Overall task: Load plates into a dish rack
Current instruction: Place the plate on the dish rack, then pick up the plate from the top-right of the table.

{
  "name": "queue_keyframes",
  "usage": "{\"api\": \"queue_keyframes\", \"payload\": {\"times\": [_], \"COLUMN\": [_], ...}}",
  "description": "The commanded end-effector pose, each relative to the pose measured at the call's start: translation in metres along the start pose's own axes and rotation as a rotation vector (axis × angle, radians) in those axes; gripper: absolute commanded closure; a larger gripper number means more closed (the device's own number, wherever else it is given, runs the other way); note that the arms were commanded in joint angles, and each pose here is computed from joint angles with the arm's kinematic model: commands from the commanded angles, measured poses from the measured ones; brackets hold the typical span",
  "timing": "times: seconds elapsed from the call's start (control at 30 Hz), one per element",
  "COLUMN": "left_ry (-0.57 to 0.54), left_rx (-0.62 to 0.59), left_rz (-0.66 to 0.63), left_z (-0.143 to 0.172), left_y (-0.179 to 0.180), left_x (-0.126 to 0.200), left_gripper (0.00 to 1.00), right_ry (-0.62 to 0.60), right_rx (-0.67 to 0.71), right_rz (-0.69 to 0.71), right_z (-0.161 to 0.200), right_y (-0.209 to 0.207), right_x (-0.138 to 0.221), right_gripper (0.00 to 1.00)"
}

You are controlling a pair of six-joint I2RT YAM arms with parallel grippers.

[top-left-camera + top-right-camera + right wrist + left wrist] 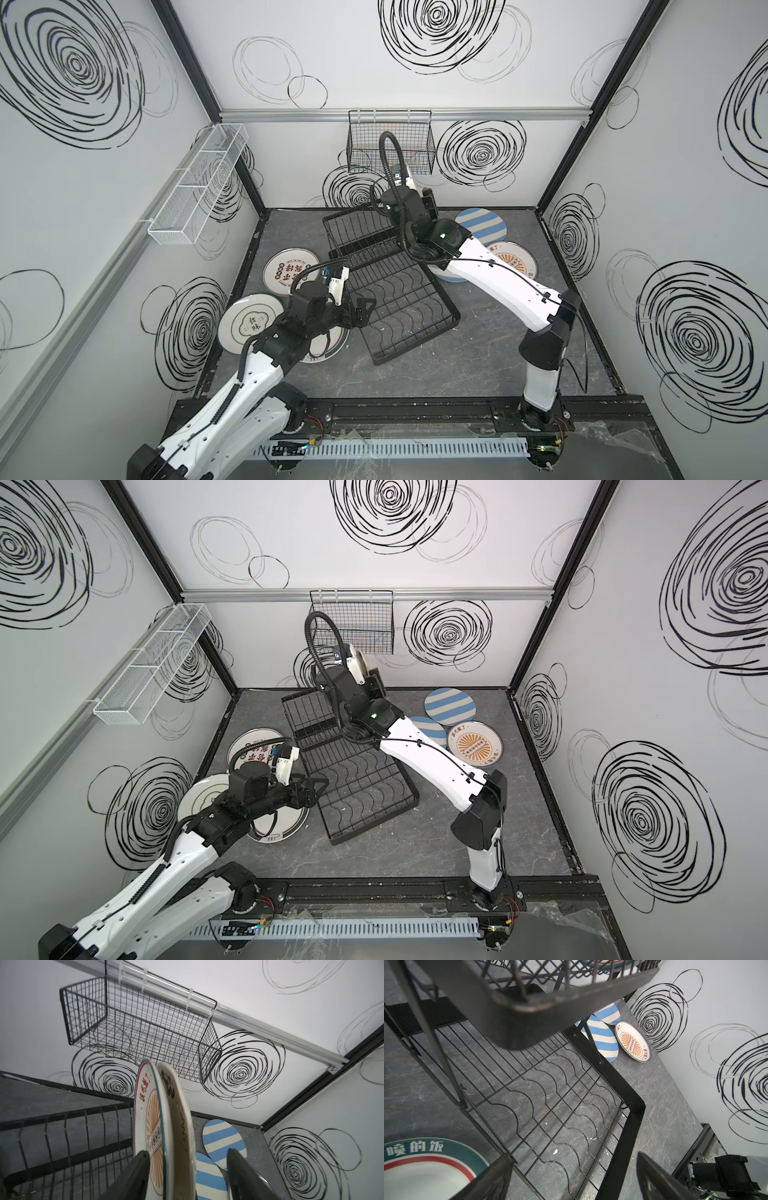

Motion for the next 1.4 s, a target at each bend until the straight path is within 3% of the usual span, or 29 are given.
{"api": "queue_keyframes", "payload": {"times": [0.0,0.2,0.37,0.57,0.77,0.9,1.13,1.37], "left_ry": [-0.034,-0.028,0.0,0.013,0.022,0.042,0.016,0.021], "left_rx": [-0.046,-0.071,-0.125,-0.157,-0.171,-0.177,-0.048,0.001], "left_rz": [-0.017,-0.018,0.011,0.103,0.156,0.152,0.163,0.089], "left_z": [-0.018,-0.024,-0.023,-0.018,-0.007,0.0,0.007,0.01], "left_y": [-0.003,-0.011,-0.033,-0.065,-0.077,-0.074,-0.044,-0.008], "left_x": [0.007,0.009,0.0,-0.021,-0.037,-0.044,-0.046,-0.042], "left_gripper": [0.04,0.04,0.04,0.04,0.04,0.04,0.04,0.04], "right_ry": [-0.052,-0.072,-0.067,0.087,0.266,0.34,0.334,0.417], "right_rx": [-0.144,-0.293,-0.453,-0.564,-0.725,-0.882,-1.038,-1.22], "right_rz": [-0.107,-0.188,-0.178,-0.055,-0.097,-0.041,0.142,0.165], "right_z": [-0.047,-0.068,-0.053,0.027,0.13,0.189,0.247,0.293], "right_y": [-0.026,-0.077,-0.151,-0.229,-0.257,-0.293,-0.358,-0.392], "right_x": [0.028,0.042,0.046,0.026,0.004,-0.011,-0.014,-0.028], "right_gripper": [0.3,0.24,0.24,0.24,0.24,0.24,0.26,0.36]}}
Point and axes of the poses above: each gripper's point midway between its finger pads, its own x axis back along the fingers, its own y axis along the line the jaws close on, z = x × y, the point moved 6 cm from there along x, back along the fingers, and after that the axes turned 15 degrees about -x, right-handed, at the moved point
